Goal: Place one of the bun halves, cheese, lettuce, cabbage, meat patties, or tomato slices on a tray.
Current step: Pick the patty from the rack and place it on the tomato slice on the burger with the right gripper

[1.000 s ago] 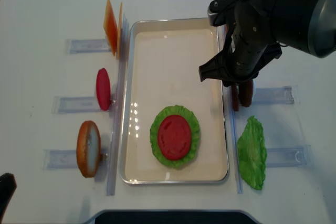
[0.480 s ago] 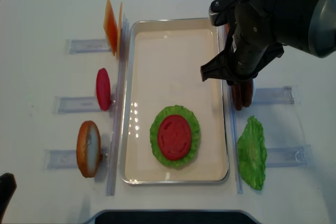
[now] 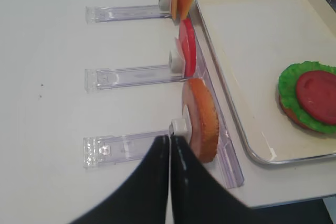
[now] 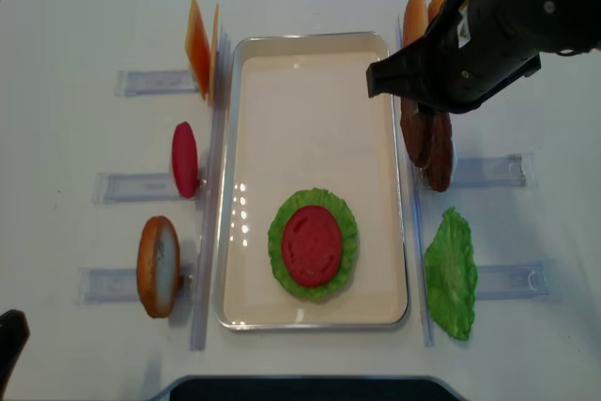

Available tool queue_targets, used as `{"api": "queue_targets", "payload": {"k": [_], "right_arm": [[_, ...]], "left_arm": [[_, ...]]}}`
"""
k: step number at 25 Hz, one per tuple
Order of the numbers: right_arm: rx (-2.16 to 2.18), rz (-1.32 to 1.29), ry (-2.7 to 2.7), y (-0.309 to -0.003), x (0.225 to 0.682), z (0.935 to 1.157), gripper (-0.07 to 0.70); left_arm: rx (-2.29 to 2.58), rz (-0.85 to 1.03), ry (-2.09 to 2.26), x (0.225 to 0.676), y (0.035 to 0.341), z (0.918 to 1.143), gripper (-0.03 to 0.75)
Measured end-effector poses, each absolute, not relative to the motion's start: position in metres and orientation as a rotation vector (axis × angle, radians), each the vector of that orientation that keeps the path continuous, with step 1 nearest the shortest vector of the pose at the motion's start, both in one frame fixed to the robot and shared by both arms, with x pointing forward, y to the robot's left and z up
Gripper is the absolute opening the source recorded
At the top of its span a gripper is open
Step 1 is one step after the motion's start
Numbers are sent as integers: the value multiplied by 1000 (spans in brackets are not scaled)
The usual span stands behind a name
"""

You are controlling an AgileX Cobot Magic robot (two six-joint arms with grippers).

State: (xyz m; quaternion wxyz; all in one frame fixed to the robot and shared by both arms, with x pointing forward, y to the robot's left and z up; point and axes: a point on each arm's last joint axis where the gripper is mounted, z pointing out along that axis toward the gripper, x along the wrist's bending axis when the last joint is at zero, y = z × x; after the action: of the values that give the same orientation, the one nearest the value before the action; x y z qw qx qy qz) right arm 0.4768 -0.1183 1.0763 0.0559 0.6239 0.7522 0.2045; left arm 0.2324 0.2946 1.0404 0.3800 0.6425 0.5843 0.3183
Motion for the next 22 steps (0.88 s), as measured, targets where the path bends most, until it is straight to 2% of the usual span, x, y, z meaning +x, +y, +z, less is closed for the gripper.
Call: {"api": "queue_targets", "payload": {"k": [5, 9, 16, 22], "right_arm": [[1861, 847, 2395, -118, 454, 1105, 154], [1770, 1088, 2542, -107, 441, 1112, 154], [1710, 1444, 2638, -93, 431, 1081, 154], [1727, 1621, 2629, -81, 437, 1052, 154]], "left_arm": [[1641, 813, 1492, 232, 295, 1040, 0], [1641, 813, 1492, 232, 295, 1040, 0], [1641, 813, 1492, 232, 295, 1040, 0], [1641, 813, 1492, 232, 295, 1040, 0]]}}
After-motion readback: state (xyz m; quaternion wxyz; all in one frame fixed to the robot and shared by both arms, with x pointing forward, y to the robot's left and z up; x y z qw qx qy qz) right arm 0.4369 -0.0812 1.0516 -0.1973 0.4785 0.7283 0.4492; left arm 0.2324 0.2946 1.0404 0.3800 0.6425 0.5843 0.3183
